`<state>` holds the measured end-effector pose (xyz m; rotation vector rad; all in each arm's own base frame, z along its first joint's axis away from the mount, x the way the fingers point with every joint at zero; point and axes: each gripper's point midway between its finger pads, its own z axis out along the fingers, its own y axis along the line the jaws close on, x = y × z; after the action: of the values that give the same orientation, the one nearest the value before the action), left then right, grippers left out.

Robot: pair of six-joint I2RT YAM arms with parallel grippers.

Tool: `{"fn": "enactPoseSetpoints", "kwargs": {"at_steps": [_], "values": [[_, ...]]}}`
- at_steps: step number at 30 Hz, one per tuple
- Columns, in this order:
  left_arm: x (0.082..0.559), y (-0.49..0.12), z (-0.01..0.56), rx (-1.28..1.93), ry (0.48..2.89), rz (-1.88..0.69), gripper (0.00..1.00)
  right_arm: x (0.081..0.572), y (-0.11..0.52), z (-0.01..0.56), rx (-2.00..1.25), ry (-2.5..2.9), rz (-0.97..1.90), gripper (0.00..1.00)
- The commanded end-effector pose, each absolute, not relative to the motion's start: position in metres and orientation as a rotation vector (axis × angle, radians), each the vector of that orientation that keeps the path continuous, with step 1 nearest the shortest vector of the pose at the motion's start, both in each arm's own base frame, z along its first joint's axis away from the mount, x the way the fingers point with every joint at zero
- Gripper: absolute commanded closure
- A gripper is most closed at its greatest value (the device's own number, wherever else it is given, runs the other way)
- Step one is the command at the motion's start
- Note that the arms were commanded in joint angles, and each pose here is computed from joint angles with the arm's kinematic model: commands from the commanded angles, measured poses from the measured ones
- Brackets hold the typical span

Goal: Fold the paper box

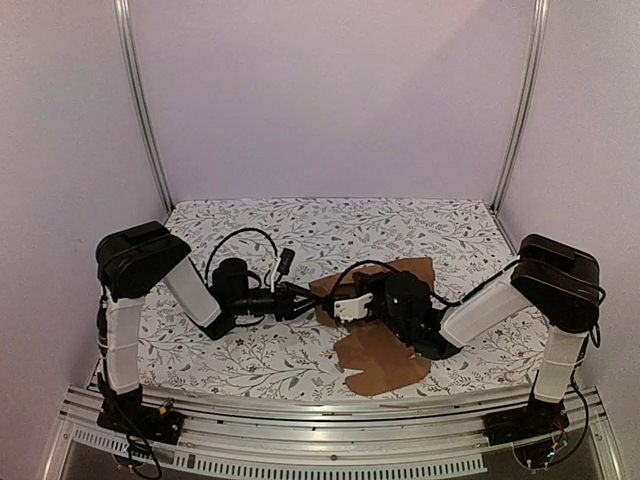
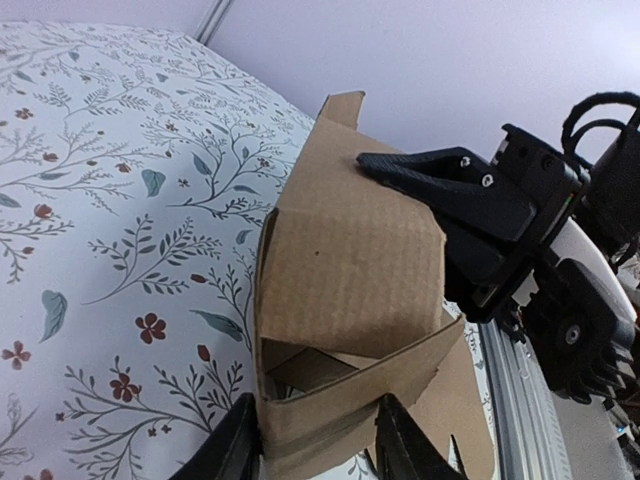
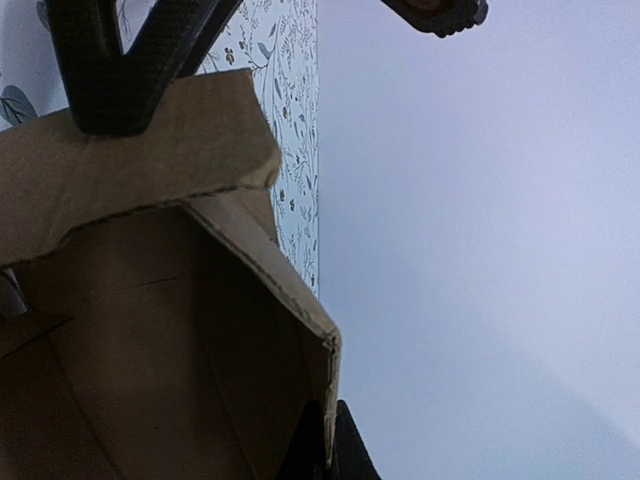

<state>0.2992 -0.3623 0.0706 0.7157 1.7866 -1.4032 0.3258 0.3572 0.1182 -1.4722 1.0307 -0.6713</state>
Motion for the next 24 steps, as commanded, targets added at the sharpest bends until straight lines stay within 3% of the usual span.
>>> {"fn": "enactPoseSetpoints", "kwargs": {"at_steps": [1,4,8,13,15,16,17,19,24], "values": [[0.292,-0.379,0.076,0.754,1.725,-1.502,0.68,0.318,0.367,0.135,-1.428,0.983,-0.626,1.00],[0.294,-0.379,0.078,0.748,1.718,-1.503,0.79,0.317,0.366,0.129,-1.451,0.982,-0.636,1.00],[0.299,-0.376,0.083,0.733,1.706,-1.486,0.85,0.316,0.361,0.127,-1.486,1.004,-0.650,1.00],[0.302,-0.375,0.088,0.732,1.693,-1.481,0.93,0.319,0.352,0.121,-1.585,1.071,-0.707,0.91],[0.303,-0.375,0.089,0.734,1.693,-1.476,0.95,0.320,0.346,0.113,-1.673,1.132,-0.733,0.83],[0.304,-0.374,0.089,0.735,1.697,-1.471,0.95,0.319,0.343,0.108,-1.725,1.188,-0.728,0.76],[0.305,-0.374,0.088,0.740,1.702,-1.463,0.95,0.317,0.340,0.107,-1.774,1.233,-0.718,0.62],[0.306,-0.373,0.087,0.753,1.717,-1.443,0.96,0.312,0.341,0.114,-1.824,1.387,-0.612,0.48],[0.310,-0.372,0.090,0.789,1.732,-1.399,0.96,0.263,0.335,0.122,-2.022,1.653,-0.262,0.34]]}}
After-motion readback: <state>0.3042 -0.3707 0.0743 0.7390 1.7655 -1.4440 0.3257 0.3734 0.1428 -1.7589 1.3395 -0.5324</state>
